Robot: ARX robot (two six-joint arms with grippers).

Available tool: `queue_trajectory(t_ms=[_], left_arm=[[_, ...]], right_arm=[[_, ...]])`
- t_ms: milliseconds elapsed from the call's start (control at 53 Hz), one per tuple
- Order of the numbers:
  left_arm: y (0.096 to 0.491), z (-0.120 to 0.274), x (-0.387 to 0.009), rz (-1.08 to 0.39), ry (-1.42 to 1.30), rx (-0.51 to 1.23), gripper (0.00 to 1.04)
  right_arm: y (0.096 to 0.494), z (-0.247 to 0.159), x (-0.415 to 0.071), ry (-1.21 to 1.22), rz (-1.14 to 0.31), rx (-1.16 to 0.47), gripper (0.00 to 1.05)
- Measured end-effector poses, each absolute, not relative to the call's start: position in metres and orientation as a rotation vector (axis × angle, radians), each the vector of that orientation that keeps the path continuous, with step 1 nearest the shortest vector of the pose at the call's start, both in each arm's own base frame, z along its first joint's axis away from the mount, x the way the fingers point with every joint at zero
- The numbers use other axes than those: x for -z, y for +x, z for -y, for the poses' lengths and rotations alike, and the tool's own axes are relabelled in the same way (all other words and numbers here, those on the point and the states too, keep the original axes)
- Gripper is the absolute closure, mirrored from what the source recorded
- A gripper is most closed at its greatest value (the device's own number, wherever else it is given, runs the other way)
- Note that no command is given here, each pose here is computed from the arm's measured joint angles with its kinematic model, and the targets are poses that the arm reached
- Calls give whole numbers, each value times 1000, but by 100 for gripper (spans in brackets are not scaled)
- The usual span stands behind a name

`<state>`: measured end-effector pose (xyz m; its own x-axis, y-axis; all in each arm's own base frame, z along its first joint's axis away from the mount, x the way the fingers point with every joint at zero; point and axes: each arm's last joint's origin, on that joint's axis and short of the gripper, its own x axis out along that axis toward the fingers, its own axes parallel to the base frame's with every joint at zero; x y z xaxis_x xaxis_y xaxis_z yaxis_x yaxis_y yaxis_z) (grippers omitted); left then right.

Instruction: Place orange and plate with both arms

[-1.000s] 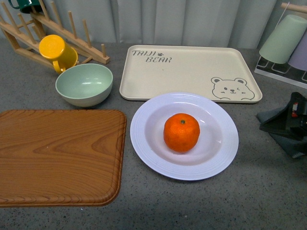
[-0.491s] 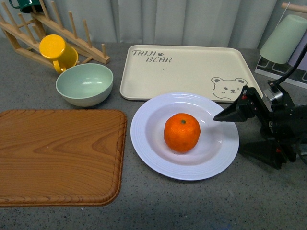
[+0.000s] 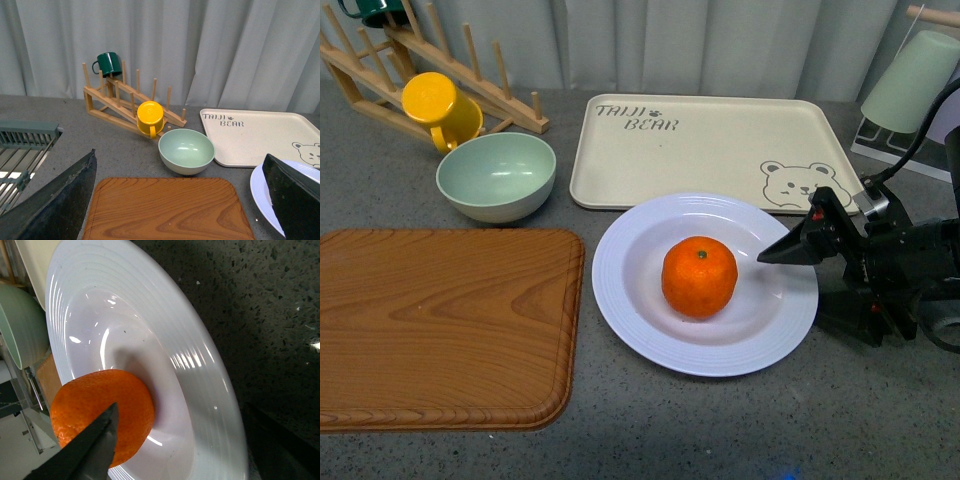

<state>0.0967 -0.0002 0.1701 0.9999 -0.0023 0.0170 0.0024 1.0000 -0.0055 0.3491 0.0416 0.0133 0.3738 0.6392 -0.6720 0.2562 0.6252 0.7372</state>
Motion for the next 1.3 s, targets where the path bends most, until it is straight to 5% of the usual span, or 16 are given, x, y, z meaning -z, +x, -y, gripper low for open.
queue_trajectory(t_ms=[264,472,1302], left_arm=[[97,0,-170,17,-6,2,6],[97,0,-170,17,-6,2,6],[97,0,-170,17,-5,2,6]], right_arm=[[347,-41,-8,897,-1224,-274,84],[352,-41,-15,924,-1214,-359,101],[350,-36,-37,1069,-878,-491,103]])
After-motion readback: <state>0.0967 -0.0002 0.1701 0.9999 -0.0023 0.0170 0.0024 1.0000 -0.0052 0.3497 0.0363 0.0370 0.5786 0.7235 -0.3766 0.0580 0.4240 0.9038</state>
